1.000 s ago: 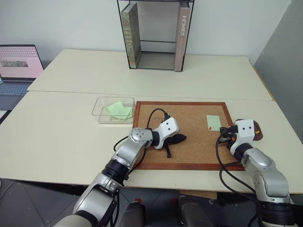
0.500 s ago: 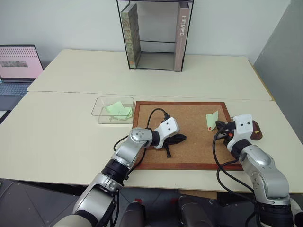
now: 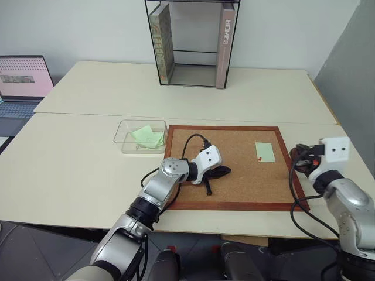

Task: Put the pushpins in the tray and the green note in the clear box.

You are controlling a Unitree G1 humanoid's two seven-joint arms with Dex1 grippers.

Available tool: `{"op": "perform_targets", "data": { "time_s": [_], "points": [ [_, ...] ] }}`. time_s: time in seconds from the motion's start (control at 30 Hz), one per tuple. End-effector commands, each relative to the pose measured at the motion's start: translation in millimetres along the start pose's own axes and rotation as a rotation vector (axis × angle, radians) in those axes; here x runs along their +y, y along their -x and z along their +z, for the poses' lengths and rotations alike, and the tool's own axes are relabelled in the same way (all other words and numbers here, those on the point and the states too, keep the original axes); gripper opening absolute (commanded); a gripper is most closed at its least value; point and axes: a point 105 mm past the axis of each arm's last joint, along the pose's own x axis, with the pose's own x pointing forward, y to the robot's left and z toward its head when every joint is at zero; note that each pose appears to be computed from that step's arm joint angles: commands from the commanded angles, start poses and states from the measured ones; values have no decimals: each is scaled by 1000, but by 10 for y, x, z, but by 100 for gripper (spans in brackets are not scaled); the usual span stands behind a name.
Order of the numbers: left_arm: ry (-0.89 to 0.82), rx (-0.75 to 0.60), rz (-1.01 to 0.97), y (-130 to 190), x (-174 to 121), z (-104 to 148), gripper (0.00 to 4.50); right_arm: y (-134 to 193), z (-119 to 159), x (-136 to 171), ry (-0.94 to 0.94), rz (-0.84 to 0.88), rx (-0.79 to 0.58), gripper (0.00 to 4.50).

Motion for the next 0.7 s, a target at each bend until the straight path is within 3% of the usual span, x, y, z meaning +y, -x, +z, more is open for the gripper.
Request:
{"op": "perform_targets", "data": {
  "time_s": [0.03, 0.43, 0.7],
  "points": [
    [16, 74, -19, -21, -64, -178, 0, 25, -27, -226, 66, -58, 21, 5],
    [7, 77, -22, -13, -60, -177, 0, -163, -293, -325, 97, -54, 133, 5],
    [4, 80, -16, 2, -44, -183, 0, -237, -304, -331, 98, -45, 147, 150]
  ]
}}
